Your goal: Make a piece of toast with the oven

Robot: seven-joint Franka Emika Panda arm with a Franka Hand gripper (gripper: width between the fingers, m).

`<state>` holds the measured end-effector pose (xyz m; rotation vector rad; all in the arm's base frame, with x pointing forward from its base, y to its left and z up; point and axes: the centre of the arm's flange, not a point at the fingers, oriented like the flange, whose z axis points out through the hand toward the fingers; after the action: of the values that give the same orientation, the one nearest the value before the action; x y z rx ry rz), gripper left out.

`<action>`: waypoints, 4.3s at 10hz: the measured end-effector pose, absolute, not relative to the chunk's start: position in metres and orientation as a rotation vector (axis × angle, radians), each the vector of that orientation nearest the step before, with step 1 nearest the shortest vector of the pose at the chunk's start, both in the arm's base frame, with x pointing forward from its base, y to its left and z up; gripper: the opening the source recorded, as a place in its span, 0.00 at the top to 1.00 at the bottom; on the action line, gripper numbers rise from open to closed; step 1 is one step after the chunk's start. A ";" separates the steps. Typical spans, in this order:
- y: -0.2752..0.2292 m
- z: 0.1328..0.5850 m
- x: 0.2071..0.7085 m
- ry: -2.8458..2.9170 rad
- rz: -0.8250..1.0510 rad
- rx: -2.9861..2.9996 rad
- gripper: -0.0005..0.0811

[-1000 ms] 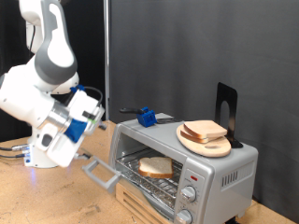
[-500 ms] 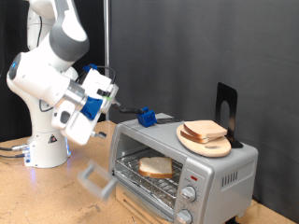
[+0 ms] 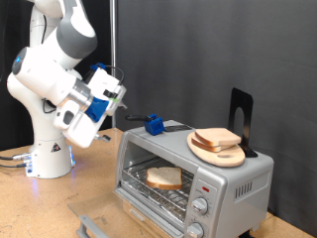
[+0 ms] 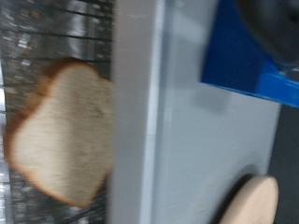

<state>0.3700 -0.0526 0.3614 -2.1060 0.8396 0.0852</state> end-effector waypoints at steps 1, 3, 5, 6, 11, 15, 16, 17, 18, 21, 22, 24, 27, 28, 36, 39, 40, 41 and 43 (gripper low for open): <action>-0.069 0.359 0.366 0.895 0.067 -2.133 0.00; -0.103 0.345 0.357 1.020 -0.024 -2.238 0.00; -0.128 0.323 0.350 1.093 -0.167 -2.339 0.00; -0.138 0.312 0.348 1.092 -0.229 -2.380 0.00; -0.176 0.254 0.333 1.022 -0.508 -2.393 0.00; -0.203 0.222 0.329 0.969 -0.244 -2.390 0.00; -0.203 0.221 0.329 0.980 -0.269 -2.397 0.00; -0.199 0.220 0.329 0.960 -0.241 -2.358 0.00; -0.199 0.221 0.327 0.936 -0.204 -2.270 0.00; -0.214 0.226 0.318 0.799 -0.081 -2.169 0.00; -0.217 0.221 0.319 0.755 -0.013 -2.187 0.00; -0.217 0.201 0.329 0.788 0.094 -2.204 0.00; -0.196 0.167 0.355 0.855 0.092 -2.264 0.00; -0.184 0.158 0.363 0.855 0.102 -2.275 0.00; -0.117 0.159 0.383 0.617 0.269 -2.198 0.00; -0.129 0.191 0.371 0.550 0.294 -2.100 0.00; -0.131 0.201 0.371 0.546 0.270 -2.083 0.00; -0.130 0.211 0.373 0.552 0.222 -2.066 0.00; -0.115 0.229 0.383 0.583 0.129 -2.043 0.00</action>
<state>0.3826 -0.1151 0.2289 -2.0428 0.5832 0.1292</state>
